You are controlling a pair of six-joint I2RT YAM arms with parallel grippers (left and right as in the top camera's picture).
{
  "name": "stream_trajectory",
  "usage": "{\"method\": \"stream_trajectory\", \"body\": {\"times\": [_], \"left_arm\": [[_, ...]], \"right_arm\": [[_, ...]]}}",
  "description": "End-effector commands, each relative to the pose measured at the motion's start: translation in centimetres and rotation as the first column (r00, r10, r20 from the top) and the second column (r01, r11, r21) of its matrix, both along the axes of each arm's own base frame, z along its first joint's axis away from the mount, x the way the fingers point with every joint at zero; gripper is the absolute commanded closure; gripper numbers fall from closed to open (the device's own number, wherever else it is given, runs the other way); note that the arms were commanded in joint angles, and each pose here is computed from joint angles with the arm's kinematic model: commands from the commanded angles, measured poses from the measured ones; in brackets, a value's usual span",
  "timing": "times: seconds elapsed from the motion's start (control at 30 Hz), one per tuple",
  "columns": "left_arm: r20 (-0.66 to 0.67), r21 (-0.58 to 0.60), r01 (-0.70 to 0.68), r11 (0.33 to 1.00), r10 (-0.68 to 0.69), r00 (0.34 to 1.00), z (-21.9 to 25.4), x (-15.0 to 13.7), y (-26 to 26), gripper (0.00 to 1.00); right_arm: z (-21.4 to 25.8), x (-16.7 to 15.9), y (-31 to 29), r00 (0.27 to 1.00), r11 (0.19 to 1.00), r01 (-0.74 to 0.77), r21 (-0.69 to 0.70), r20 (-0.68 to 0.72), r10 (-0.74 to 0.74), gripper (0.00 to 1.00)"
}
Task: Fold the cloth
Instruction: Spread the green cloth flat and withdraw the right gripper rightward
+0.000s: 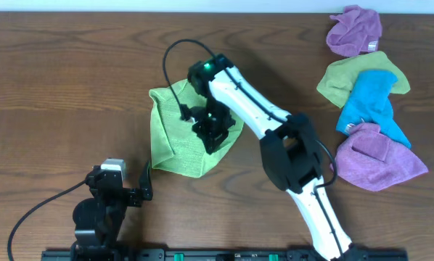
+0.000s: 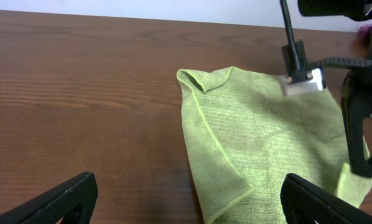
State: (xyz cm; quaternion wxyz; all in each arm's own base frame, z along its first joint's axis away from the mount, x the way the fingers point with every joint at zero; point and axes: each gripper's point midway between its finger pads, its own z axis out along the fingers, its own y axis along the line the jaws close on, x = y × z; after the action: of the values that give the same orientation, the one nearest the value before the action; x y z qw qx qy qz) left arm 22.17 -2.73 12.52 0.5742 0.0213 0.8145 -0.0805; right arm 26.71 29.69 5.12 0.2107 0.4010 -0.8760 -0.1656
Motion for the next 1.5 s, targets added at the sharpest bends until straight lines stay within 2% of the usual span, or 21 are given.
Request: {"method": "stream_trajectory", "body": {"times": [0.0, 0.23, 0.43, 0.57, 0.7, 0.9, 1.0, 1.03, 1.07, 1.1, 1.13, 1.17, 1.3, 1.47], "left_arm": [[-0.017, 0.015, 0.012, 1.000, -0.012, 1.000, -1.0, 0.0, -0.1, 0.05], [-0.016, 0.015, 0.012, 1.000, -0.012, 1.000, -1.0, 0.0, -0.1, 0.05], [-0.017, 0.015, 0.012, 1.000, -0.011, 1.000, -1.0, 0.0, -0.1, 0.05], [-0.017, 0.015, 0.012, 1.000, -0.011, 1.000, -1.0, 0.0, -0.1, 0.05], [-0.017, 0.015, 0.012, 1.000, -0.011, 1.000, -1.0, 0.0, -0.1, 0.05], [-0.017, 0.015, 0.012, 1.000, -0.012, 1.000, -1.0, 0.0, -0.1, 0.05], [-0.017, 0.015, 0.012, 1.000, -0.011, 1.000, -1.0, 0.0, -0.1, 0.05], [-0.017, 0.015, 0.012, 1.000, -0.011, 1.000, -1.0, 0.0, -0.1, 0.05], [-0.017, 0.015, 0.012, 1.000, -0.011, 1.000, -1.0, 0.0, -0.1, 0.05], [-0.017, 0.015, 0.012, 1.000, -0.012, 1.000, -1.0, 0.0, -0.1, 0.05], [-0.017, 0.015, 0.012, 1.000, -0.012, 1.000, -1.0, 0.0, -0.1, 0.05], [-0.017, 0.015, 0.012, 1.000, -0.011, 1.000, -1.0, 0.0, -0.1, 0.05], [-0.017, 0.015, 0.012, 1.000, -0.011, 1.000, -1.0, 0.0, -0.1, 0.05], [-0.017, 0.015, 0.012, 1.000, -0.011, 1.000, -1.0, 0.0, -0.1, 0.05]], "right_arm": [[-0.1, -1.0, 1.2, 1.000, 1.000, -0.023, -0.002, -0.006, 0.023, 0.99], [-0.7, -1.8, 0.5, 0.993, 0.986, -0.089, -0.142, 0.062, 0.098, 0.99], [-0.4, -1.8, 1.0, 0.989, 0.986, -0.096, -0.138, 0.096, 0.110, 0.98], [2.1, -0.1, 0.9, 0.967, 0.989, -0.073, -0.131, 0.232, 0.102, 0.98], [2.9, -0.1, -0.3, 0.942, 0.991, -0.047, -0.122, 0.324, 0.084, 0.98], [2.1, -2.6, -3.2, 0.927, 0.994, -0.043, -0.104, 0.366, 0.078, 0.98], [0.1, -4.5, -5.4, 0.937, 0.991, -0.039, -0.128, 0.340, 0.081, 0.99], [-1.0, -5.3, -6.4, 0.947, 0.987, -0.037, -0.153, 0.311, 0.084, 0.87], [-1.5, -5.7, -7.0, 0.952, 0.985, -0.032, -0.168, 0.296, 0.082, 0.68], [-1.8, -6.1, -7.4, 0.957, 0.983, -0.020, -0.184, 0.282, 0.072, 0.35], [-2.0, -6.3, -7.5, 0.958, 0.982, -0.011, -0.190, 0.278, 0.065, 0.28], [-2.0, -6.0, -7.3, 0.955, 0.984, -0.006, -0.180, 0.291, 0.059, 0.26], [-1.2, -2.6, -5.5, 0.915, 0.991, 0.102, -0.091, 0.398, -0.058, 0.37], [3.3, 2.1, -4.3, 0.836, 0.987, 0.159, 0.016, 0.530, -0.143, 0.39]]}}
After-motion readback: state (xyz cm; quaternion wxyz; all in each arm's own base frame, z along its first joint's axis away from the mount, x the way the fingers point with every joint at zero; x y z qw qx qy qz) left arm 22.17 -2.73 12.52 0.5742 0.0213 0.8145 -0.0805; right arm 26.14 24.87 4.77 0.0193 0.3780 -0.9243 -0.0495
